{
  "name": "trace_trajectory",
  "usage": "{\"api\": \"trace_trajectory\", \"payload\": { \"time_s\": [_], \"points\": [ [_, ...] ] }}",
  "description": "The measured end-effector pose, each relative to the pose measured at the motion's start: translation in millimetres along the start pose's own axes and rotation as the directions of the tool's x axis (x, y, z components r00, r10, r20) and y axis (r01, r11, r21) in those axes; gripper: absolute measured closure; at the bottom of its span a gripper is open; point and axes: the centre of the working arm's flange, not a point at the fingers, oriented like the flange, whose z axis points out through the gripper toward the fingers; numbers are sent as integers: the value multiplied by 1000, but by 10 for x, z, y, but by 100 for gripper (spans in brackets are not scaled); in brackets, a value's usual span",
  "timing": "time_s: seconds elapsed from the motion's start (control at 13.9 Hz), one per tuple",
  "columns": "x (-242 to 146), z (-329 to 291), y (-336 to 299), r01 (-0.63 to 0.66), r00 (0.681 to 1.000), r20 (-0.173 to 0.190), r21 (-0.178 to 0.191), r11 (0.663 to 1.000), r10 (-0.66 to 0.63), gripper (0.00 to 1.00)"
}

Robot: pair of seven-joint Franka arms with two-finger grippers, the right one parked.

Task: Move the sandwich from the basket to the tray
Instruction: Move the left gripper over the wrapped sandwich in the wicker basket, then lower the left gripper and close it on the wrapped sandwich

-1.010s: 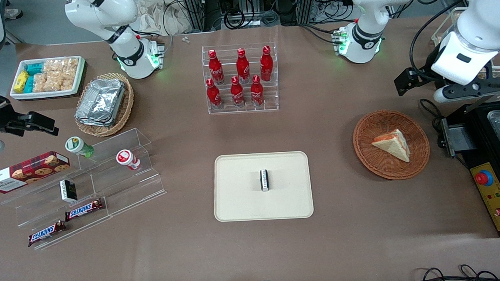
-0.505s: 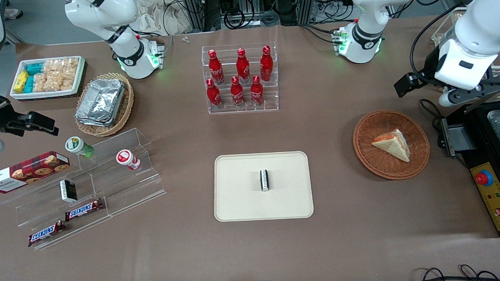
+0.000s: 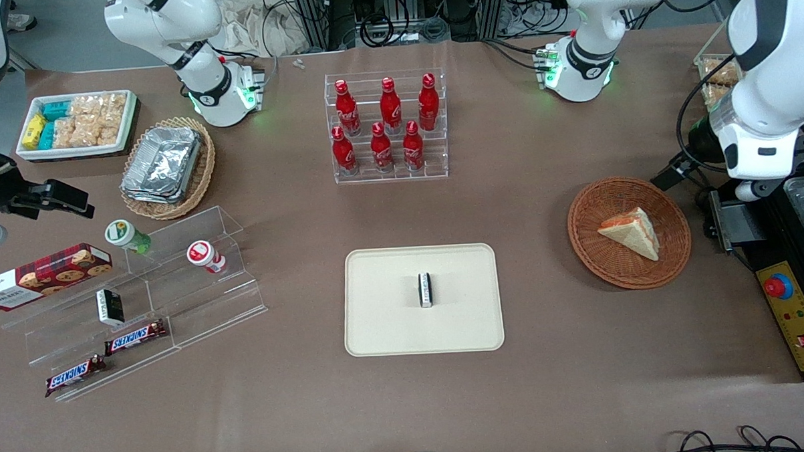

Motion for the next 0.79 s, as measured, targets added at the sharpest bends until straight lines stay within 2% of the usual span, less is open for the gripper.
{"api": "trace_trajectory", "payload": {
  "time_s": [0.36,0.58,0.79],
  "points": [
    [-14,1163,-88,71,997,-21,-34,997,-72,0],
    [117,1822,-179,108,993,-40,-77,991,-112,0],
    [360,2314,-378,173,984,-36,-89,981,-177,0]
  ]
}}
